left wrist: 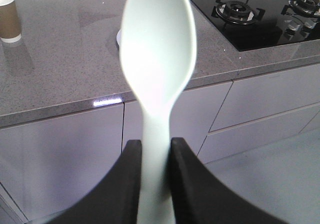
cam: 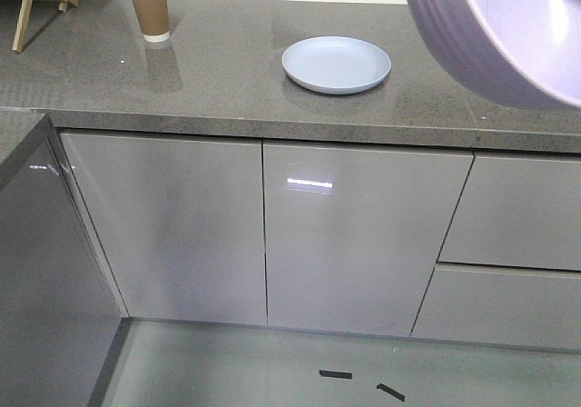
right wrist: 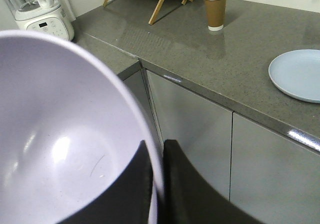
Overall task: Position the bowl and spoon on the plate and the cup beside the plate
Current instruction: 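Drive the base toward the pale blue plate holding bowl and spoon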
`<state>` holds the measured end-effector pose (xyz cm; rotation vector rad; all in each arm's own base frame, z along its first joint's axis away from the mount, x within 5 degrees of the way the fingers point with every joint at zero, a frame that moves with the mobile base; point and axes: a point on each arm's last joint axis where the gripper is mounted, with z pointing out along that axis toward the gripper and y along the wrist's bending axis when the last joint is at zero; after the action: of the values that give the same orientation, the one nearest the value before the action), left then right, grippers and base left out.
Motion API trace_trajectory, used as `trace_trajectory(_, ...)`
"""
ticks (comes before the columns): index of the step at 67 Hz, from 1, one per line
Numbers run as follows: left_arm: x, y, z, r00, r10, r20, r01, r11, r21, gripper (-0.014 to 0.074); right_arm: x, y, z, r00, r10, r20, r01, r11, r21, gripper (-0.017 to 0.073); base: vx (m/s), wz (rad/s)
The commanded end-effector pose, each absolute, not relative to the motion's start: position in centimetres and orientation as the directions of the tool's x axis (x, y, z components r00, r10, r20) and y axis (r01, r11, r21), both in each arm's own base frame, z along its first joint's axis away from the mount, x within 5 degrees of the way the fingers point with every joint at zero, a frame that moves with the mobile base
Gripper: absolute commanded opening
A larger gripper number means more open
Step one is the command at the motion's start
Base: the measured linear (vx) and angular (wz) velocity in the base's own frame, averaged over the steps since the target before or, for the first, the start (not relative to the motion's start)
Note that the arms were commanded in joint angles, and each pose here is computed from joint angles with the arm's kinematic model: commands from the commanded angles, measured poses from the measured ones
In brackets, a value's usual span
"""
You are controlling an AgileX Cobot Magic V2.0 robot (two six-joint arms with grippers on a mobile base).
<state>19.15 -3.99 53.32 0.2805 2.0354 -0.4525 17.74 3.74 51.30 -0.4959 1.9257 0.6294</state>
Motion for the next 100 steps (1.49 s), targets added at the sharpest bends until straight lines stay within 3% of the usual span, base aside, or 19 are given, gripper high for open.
trace_trajectory(1,18.4,-4.26,54.79,-0.397,-0.029,-0.917,0.402,0.893,-0.203,-0.0007,16.92,3.98,52.79,-0.336,-0.014,-0.942,-0.601,0.773,0.203,-0.0006,0.02,-0.04)
trace_trajectory(100,18.4,-4.26,54.79,-0.397,-0.029,-0.917,0.402,0.893,-0.203,-0.0007,16.92,3.98,52.79,-0.336,-0.014,-0.942,-0.601,0.773,0.203,-0.0006,0.03,-0.02)
